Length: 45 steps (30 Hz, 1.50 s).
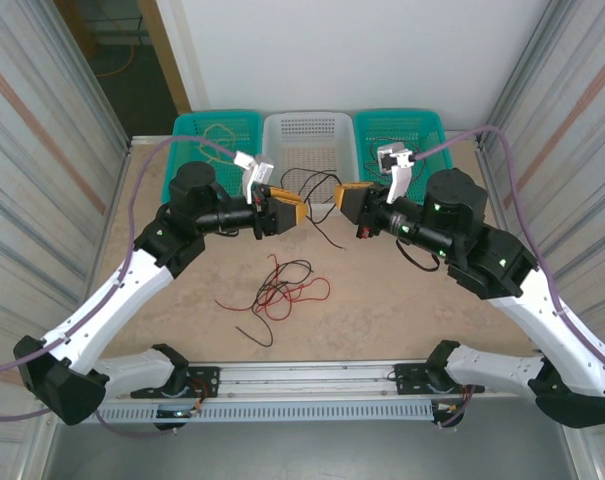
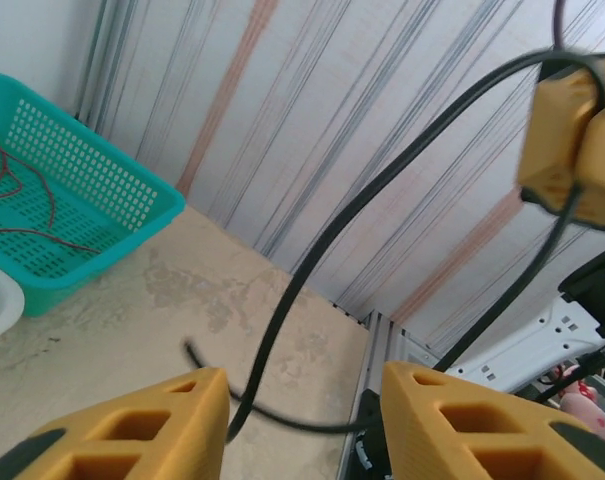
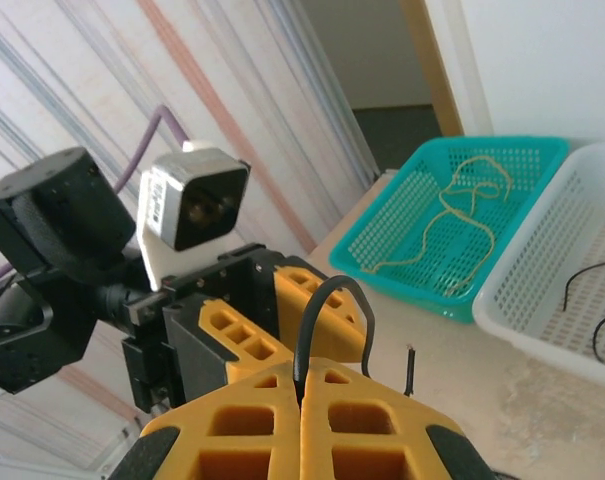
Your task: Untangle the cables
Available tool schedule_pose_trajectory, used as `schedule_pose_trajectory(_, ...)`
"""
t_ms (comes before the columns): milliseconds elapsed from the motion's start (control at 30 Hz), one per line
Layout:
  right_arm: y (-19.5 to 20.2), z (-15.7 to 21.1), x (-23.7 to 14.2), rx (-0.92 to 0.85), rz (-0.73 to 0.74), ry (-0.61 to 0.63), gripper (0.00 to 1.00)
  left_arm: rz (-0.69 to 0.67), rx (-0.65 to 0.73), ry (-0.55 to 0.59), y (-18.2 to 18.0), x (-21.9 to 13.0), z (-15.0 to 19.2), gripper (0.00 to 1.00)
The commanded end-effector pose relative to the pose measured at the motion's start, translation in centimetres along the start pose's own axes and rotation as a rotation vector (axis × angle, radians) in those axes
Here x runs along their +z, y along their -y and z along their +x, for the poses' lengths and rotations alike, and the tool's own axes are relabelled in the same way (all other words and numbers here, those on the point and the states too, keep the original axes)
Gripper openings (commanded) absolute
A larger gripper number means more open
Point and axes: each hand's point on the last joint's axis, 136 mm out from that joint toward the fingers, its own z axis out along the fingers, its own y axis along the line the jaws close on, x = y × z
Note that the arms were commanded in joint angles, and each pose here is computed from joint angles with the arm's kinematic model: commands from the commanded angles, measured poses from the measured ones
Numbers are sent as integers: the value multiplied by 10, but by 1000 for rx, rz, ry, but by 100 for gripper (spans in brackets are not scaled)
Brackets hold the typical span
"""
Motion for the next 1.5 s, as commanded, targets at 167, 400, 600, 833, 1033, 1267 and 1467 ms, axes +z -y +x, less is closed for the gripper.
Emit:
schedule_pose_trajectory(167, -8, 1, 5, 49, -62, 0, 0, 16, 81, 2, 4, 1, -1, 29)
schedule_pose_trajectory(400, -10, 2, 5, 60, -74, -1, 0, -79, 88, -9, -15, 1, 6, 31)
schedule_pose_trajectory(600, -10, 3, 4, 68, -80, 2, 0, -189, 120, 7, -31, -9, 11, 34)
schedule_pose_trajectory(833, -11, 6, 8, 72, -93, -7, 0, -132, 75, -25, -30, 1, 21, 21)
schedule_pose_trajectory(1033, -8, 8, 8, 75, -82, -8, 0, -149, 87, 18, -29, -4, 12, 2)
schedule_pose_trajectory(1267, 2, 15, 8, 79, -42, -15, 0, -185, 89, 14, -33, -7, 10, 0)
schedule_pose_trajectory(1467, 24, 25, 9, 80, 62, -28, 34, -236, 88, 25, -40, -11, 4, 0)
